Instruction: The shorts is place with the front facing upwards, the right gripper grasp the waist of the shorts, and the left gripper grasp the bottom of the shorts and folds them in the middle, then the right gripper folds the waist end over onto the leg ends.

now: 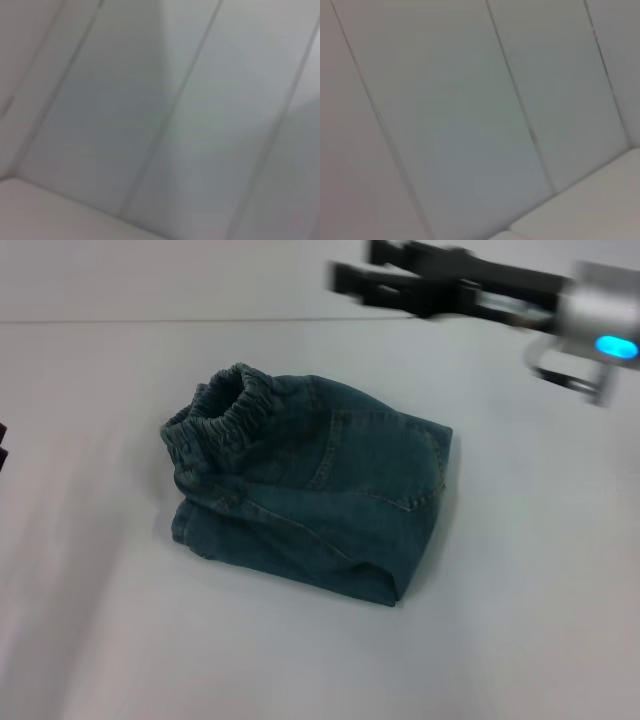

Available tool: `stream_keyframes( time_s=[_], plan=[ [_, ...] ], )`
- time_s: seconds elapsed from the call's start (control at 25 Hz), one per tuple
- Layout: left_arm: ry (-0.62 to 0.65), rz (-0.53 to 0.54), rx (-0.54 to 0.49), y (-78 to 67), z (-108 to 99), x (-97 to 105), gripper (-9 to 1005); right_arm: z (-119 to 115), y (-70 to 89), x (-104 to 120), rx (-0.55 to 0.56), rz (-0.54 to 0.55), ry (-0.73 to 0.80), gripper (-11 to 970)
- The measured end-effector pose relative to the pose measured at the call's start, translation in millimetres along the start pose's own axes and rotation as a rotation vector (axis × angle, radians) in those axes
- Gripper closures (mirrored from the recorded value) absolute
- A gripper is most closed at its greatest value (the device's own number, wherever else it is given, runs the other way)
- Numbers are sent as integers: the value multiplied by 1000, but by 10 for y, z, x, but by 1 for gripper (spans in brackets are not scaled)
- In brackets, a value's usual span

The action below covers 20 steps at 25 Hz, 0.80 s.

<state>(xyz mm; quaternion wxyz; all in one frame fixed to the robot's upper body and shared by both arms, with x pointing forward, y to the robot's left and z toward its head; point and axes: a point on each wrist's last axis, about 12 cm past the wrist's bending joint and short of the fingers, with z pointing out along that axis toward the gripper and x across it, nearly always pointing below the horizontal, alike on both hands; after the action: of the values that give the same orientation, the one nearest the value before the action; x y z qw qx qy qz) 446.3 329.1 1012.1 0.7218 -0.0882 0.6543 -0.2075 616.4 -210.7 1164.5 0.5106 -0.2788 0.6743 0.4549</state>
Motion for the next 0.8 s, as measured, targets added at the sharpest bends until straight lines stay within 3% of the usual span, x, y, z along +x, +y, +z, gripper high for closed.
stream_keyframes(
  time_s=[0.16,0.28,0.44,0.68,0.8],
  plan=[
    [86,12,236,3,-39,-215,351,-614,24,148,-85,9,82,1],
    [258,35,449,-49,4,-349,350,-981,78,349,-125,21,216,2],
    [483,54,616,-142,117,-380,348,-1371,194,689,-133,81,342,2],
    [615,55,725,-276,271,-375,346,-1483,275,983,-90,63,328,4],
    [640,60,742,-300,333,-385,235,-1425,288,1021,-96,67,335,4]
  ],
)
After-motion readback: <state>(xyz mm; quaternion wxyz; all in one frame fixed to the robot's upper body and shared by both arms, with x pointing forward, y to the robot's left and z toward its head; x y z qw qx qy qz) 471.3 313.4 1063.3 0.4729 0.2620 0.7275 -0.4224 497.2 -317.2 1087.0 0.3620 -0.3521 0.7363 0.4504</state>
